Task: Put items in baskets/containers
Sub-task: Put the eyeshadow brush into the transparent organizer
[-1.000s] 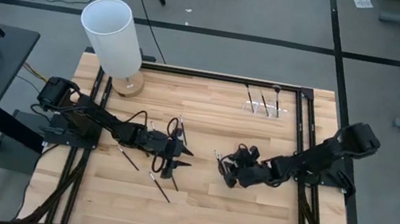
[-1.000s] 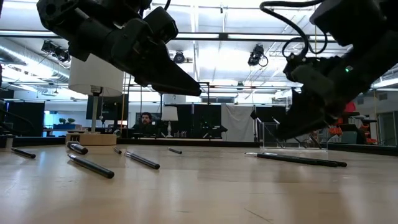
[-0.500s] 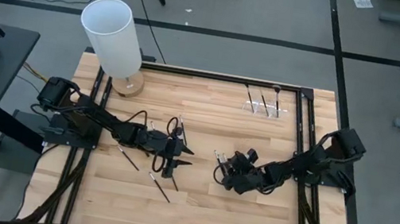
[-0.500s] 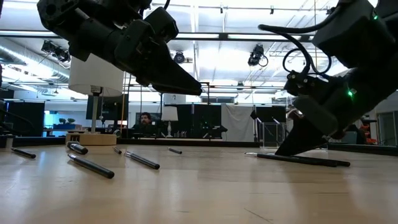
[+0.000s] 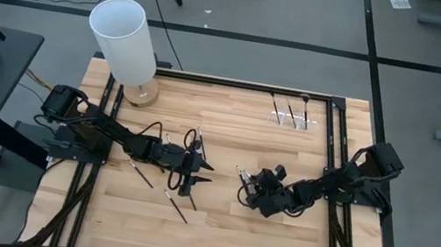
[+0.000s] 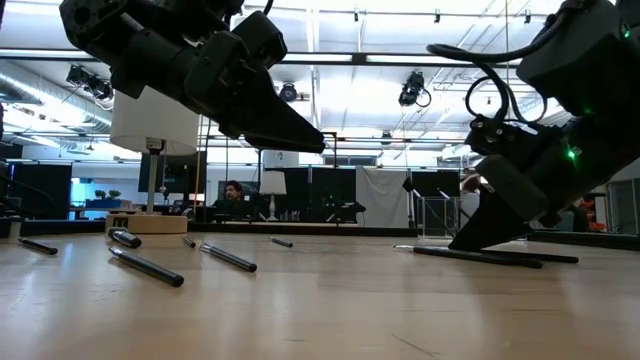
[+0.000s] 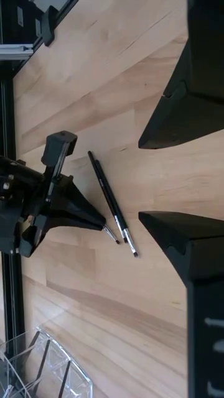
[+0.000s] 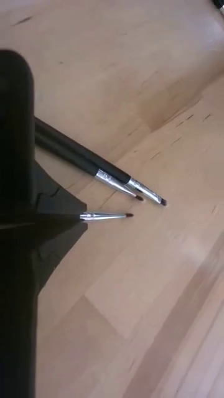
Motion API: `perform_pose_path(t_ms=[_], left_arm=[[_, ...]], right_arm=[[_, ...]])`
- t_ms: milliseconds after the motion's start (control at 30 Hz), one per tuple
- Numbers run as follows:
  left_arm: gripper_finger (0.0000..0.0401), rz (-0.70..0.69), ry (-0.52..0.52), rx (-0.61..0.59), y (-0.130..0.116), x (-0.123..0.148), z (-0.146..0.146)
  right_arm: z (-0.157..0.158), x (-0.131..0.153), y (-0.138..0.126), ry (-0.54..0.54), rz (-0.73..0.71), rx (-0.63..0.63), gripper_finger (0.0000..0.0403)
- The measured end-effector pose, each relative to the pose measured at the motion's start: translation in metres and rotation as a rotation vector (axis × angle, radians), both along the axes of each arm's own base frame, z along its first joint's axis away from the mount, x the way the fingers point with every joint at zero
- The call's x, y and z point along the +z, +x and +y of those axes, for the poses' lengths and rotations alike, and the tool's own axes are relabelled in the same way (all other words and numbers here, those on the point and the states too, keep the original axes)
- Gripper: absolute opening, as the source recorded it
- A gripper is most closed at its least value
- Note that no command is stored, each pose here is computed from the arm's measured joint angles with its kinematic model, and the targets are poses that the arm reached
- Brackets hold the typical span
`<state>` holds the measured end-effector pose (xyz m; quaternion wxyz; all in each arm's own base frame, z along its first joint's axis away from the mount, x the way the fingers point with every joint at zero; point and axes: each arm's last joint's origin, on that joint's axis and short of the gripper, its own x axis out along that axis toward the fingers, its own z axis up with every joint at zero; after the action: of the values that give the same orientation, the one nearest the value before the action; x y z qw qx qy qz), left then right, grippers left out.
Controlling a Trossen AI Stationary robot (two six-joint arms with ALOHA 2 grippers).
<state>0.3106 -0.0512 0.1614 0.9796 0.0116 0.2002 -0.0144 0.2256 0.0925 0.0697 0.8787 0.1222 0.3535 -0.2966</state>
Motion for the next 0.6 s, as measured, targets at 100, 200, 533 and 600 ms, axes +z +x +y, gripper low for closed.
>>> perform_pose_path(t_ms=[100, 200, 533, 600], left_arm=[[0.0177, 0.0, 0.0, -0.001, 0.0, 0.0, 0.0], [0.0177, 0.001, 0.0, -0.001, 0.0, 0.0, 0.0], [0.0177, 0.0, 0.0, -0.002, 0.0, 0.0, 0.0], [0.0177, 0.001, -0.001, -0.005, 0.0, 0.0, 0.0]], right_arm=[[0.0, 0.001, 0.0, -0.005, -0.001, 0.018, 0.001], [0.0, 0.006, -0.001, 0.009, -0.002, 0.034, 0.0009], [-0.001, 0.039, -0.004, 0.028, -0.086, 0.072, 0.0005], [-0.001, 0.044, -0.004, 0.016, -0.11, 0.073, 0.0005]])
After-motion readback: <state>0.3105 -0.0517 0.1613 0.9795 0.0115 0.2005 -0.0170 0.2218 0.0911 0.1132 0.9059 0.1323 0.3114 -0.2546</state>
